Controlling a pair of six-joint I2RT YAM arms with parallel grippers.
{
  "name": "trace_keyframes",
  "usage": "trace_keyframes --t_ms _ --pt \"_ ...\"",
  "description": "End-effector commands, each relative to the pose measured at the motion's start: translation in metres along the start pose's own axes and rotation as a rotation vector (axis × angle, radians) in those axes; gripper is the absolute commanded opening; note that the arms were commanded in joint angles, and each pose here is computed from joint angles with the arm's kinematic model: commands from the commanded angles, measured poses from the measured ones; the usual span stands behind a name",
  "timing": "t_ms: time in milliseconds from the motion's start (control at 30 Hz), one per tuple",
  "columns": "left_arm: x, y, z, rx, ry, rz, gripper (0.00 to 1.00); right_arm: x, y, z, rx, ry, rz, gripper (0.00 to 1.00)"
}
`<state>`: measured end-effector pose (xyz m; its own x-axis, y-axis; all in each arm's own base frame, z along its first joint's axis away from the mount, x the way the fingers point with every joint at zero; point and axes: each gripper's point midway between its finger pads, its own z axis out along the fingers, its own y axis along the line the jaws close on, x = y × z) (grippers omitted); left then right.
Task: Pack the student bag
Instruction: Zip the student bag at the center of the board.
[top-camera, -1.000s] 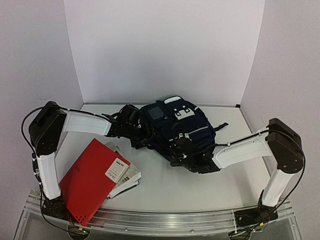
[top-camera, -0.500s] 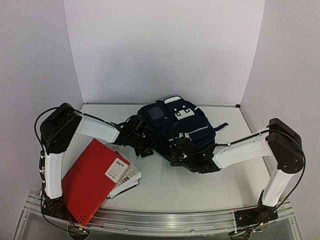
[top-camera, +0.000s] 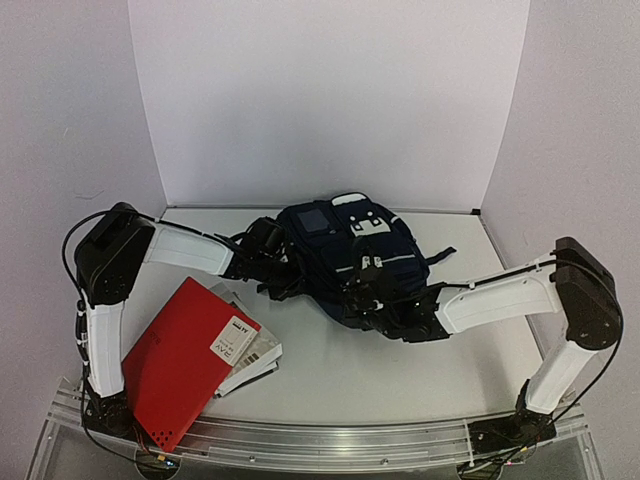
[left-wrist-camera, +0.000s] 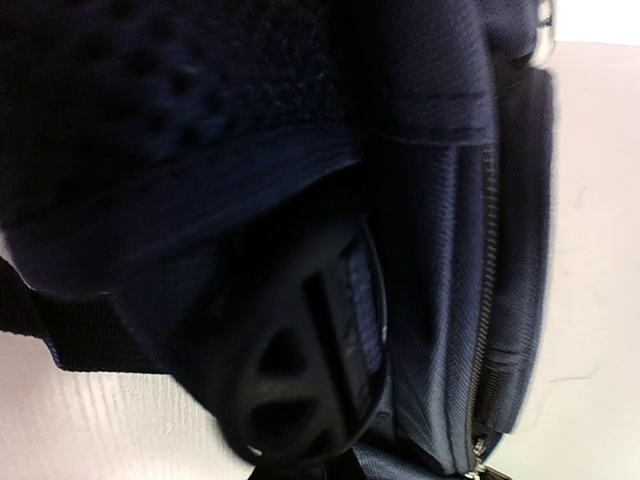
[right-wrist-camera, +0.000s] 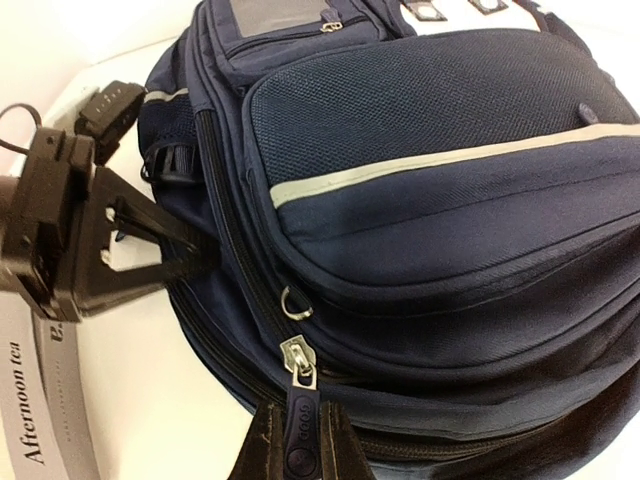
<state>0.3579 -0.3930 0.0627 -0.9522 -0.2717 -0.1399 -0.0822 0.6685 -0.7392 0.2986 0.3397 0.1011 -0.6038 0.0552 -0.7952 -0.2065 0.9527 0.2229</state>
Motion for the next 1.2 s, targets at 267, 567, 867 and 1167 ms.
trace_keyframes --t_ms 267,567,867,1167 --pt "-0.148 0.013 -0.131 0.052 -0.289 0.109 0.0 -0.003 -0.031 -0.015 0.122 -0.019 -0.028 0.0" --pt "-0.213 0.051 -0.166 0.078 -0.316 0.134 0.0 0.004 -0.046 0.008 0.126 0.028 0.005 0.0" --pt "-0.265 0.064 -0.146 0.061 -0.319 0.224 0.16 -0.003 -0.04 0.029 -0.03 0.072 0.054 0.0" --pt "-0.227 0.017 -0.18 -0.022 -0.401 0.288 0.71 -0.013 -0.013 0.024 -0.144 0.082 0.035 0.0"
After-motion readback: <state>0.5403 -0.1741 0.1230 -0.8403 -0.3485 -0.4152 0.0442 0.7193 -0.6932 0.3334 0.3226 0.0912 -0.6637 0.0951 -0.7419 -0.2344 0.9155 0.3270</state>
